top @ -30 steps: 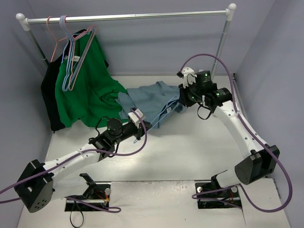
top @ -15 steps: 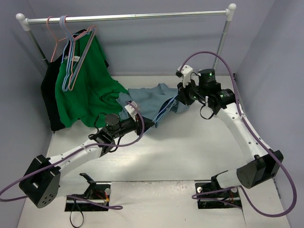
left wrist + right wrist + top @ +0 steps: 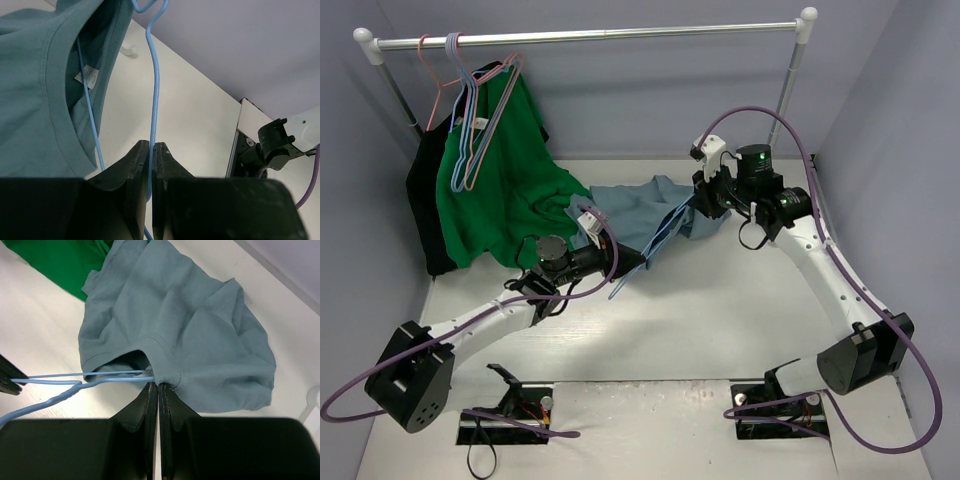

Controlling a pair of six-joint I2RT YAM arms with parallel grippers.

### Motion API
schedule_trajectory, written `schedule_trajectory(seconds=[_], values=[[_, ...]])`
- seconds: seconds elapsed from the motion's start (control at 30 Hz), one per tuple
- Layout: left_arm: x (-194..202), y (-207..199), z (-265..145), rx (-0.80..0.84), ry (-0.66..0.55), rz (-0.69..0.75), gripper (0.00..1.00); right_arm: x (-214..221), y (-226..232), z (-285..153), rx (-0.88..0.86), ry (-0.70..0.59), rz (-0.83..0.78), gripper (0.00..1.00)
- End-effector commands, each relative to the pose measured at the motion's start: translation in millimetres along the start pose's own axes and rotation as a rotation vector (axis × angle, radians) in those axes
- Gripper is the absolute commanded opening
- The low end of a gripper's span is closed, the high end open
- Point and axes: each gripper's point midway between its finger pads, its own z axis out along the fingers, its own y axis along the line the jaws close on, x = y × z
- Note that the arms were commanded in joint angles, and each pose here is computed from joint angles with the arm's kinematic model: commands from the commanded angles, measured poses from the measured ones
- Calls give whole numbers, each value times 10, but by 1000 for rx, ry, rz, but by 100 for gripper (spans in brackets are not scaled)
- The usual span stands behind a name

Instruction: Place the t-shirt on the hanger

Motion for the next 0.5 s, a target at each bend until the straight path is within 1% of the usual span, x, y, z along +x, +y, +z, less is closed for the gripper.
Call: schedule_trajectory(seconds=[0.0, 0.2, 0.4, 0.47], values=[[-365, -114, -63, 15, -120, 55, 0, -127, -107, 39, 43, -43, 6, 0], [-265, -63, -137, -18, -110, 49, 0, -48, -287, 83, 93, -14, 63, 0], [-294, -31, -135, -37, -124, 54, 0, 29, -363, 146, 111, 14, 98, 1], [-322, -24, -118, -38, -129, 51, 0, 22, -327, 159, 88, 13, 100, 1]])
